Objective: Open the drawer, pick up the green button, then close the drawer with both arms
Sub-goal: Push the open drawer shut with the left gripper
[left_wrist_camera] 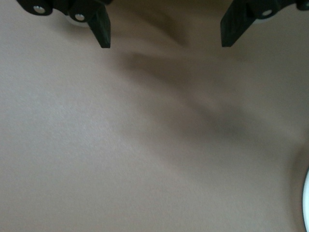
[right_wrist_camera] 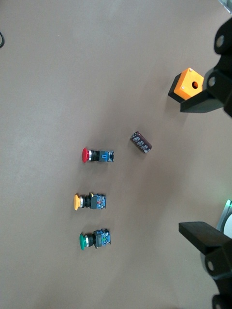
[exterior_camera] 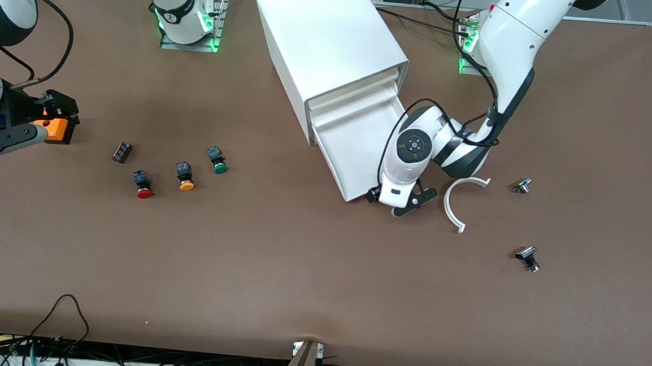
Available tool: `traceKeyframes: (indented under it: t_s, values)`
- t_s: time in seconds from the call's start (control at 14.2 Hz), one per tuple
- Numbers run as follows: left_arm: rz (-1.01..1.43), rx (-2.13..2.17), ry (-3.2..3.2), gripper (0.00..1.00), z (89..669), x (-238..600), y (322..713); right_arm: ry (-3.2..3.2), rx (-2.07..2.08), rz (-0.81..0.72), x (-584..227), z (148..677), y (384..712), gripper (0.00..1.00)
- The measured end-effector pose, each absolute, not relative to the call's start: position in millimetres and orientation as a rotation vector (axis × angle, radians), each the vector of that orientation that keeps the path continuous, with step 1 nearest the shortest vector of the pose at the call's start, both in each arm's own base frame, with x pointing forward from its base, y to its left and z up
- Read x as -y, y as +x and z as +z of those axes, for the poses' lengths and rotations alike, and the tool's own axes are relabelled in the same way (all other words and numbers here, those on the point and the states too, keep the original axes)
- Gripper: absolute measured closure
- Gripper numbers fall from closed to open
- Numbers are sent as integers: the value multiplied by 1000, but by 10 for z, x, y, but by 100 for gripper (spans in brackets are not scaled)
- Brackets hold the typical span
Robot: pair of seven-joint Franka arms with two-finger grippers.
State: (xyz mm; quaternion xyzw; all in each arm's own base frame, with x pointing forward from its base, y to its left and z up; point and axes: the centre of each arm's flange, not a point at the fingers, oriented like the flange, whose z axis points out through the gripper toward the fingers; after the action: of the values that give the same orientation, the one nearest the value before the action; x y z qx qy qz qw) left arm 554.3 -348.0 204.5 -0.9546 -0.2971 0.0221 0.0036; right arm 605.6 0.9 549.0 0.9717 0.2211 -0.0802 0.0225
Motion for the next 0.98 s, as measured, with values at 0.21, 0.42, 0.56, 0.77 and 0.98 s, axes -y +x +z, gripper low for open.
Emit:
traceKeyframes:
  t_s: [0.21,0.42,0.56,0.77,0.98]
  values:
    - [89,936,-2997,0,2092,3630,5387,3009,-684,-253,-12,5475,6061,0]
    - [120,939,-2997,0,2163,3845,5089,2998,-681,-266,-1,5431,6078,0]
    - [128,924,-2997,0,2211,3968,4887,2985,-679,-278,12,5393,6093,0]
    - [131,903,-2982,0,2217,4118,4592,2982,-679,-290,14,5343,6111,0]
    - [144,870,-2978,0,2201,4271,4328,2982,-679,-292,14,5338,6112,0]
